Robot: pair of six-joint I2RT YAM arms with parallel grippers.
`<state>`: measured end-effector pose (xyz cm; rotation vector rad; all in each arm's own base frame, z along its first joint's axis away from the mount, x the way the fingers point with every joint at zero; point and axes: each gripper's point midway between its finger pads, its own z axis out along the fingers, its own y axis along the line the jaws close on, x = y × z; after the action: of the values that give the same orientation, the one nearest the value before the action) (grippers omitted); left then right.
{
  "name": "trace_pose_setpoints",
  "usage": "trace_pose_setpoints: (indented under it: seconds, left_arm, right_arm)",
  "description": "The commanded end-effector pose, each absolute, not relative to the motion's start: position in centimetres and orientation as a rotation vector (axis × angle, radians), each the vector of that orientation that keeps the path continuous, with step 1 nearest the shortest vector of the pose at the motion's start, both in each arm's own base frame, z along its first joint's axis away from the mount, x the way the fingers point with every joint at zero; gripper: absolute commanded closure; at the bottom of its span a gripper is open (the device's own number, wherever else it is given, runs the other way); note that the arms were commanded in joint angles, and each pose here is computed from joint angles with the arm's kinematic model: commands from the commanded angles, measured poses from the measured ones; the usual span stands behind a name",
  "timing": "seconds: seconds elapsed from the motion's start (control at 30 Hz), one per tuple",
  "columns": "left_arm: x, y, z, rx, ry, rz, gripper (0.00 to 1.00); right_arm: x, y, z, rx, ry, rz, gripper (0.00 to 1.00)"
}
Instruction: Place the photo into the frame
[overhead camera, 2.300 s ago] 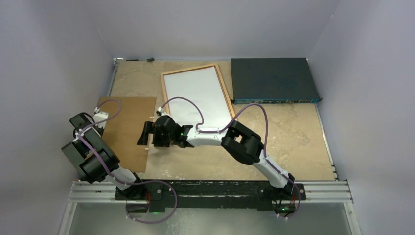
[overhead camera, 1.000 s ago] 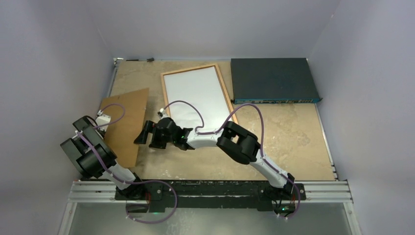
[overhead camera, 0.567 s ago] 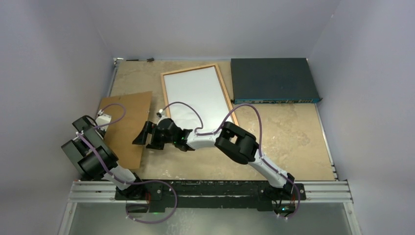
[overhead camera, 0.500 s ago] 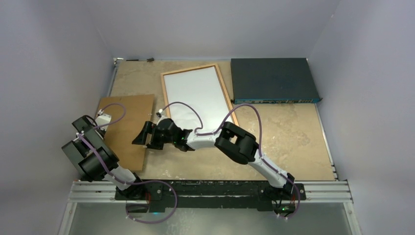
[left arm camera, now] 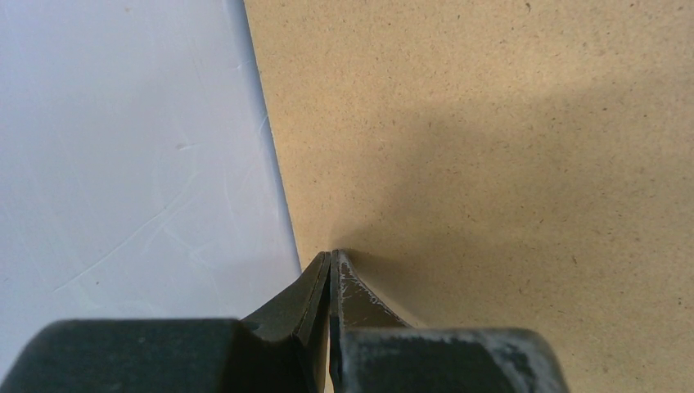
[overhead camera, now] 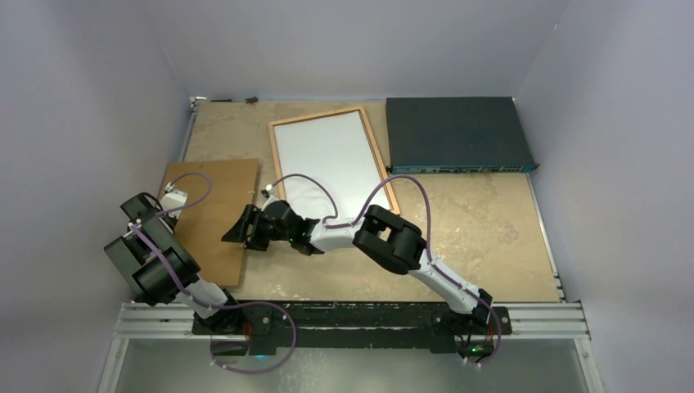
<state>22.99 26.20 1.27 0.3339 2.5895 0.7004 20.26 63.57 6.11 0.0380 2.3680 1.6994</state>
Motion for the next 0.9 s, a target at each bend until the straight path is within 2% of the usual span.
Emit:
trace_pose_setpoints:
  seconds: [0.0, 0.07, 0.13, 0.17, 0.33, 0.5, 0.73, 0.87]
  left_arm:
    - [20.6, 20.8, -3.0, 0.374, 2.709, 0.368, 1.00]
    - [20.7, 20.7, -2.7, 0.375, 2.706, 0.355, 1.00]
    - [20.8, 20.5, -2.3, 0.377, 2.704, 0.337, 1.00]
    - [20.9, 20.4, -2.0, 0.378, 2.702, 0.323, 1.00]
    - [22.1, 19.8, 0.6, 0.344, 2.689, 0.211, 1.00]
    - [23.9, 18.8, 7.3, 0.284, 2.606, 0.072, 0.97]
    - [26.9, 17.7, 17.3, 0.178, 2.455, -0.032, 0.91]
    - [28.1, 18.1, 22.0, 0.121, 2.358, 0.025, 0.90]
  right_arm:
    - [20.6, 64.6, 9.9, 0.040, 2.247, 1.822, 0.39]
    - [20.8, 64.7, 10.4, 0.041, 2.224, 1.835, 0.60]
    - [20.9, 64.7, 10.8, 0.043, 2.208, 1.844, 0.90]
    - [20.9, 64.7, 10.9, 0.044, 2.208, 1.846, 1.00]
    - [20.9, 64.4, 13.2, -0.011, 2.157, 1.875, 1.00]
    - [22.0, 62.7, 18.4, -0.194, 2.013, 1.793, 1.00]
    - [24.4, 55.8, 24.2, -0.395, 1.853, 1.849, 1.00]
    - [26.0, 51.9, 25.3, -0.480, 1.881, 1.745, 1.00]
